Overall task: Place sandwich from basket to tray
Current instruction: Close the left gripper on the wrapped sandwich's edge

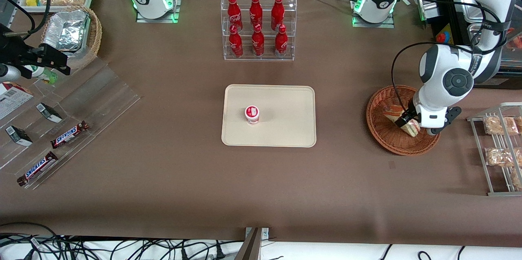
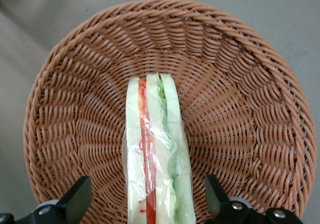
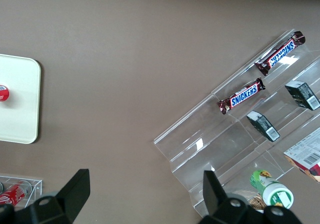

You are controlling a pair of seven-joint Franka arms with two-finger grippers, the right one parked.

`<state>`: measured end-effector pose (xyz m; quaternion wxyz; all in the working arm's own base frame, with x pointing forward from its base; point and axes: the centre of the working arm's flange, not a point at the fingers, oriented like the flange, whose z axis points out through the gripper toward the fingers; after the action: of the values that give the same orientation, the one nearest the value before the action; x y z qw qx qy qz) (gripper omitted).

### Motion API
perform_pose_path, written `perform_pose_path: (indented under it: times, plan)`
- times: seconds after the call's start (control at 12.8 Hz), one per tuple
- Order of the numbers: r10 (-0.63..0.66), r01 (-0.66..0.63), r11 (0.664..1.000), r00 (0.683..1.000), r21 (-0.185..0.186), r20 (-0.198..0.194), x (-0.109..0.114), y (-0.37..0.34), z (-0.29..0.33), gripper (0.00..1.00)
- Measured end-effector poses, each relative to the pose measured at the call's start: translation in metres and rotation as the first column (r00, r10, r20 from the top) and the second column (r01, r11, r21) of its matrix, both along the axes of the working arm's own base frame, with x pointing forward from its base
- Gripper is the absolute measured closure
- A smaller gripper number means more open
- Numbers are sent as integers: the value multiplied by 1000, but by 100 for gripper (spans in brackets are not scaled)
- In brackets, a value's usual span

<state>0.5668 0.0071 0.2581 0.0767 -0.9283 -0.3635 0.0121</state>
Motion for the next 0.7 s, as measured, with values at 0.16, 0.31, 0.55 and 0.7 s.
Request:
perform_pose_path:
  times: [0.16,0.31,0.55,0.7]
  plan:
    - [11,-11,1000,1000,1,3,0,-4,0,0]
    - [19,-19,1000,1000,1,5,0,-5,-1,22]
    - [23,-23,1000,1000,-2,16,0,-6,-3,57]
    - [23,-23,1000,1000,-2,18,0,-6,-2,63]
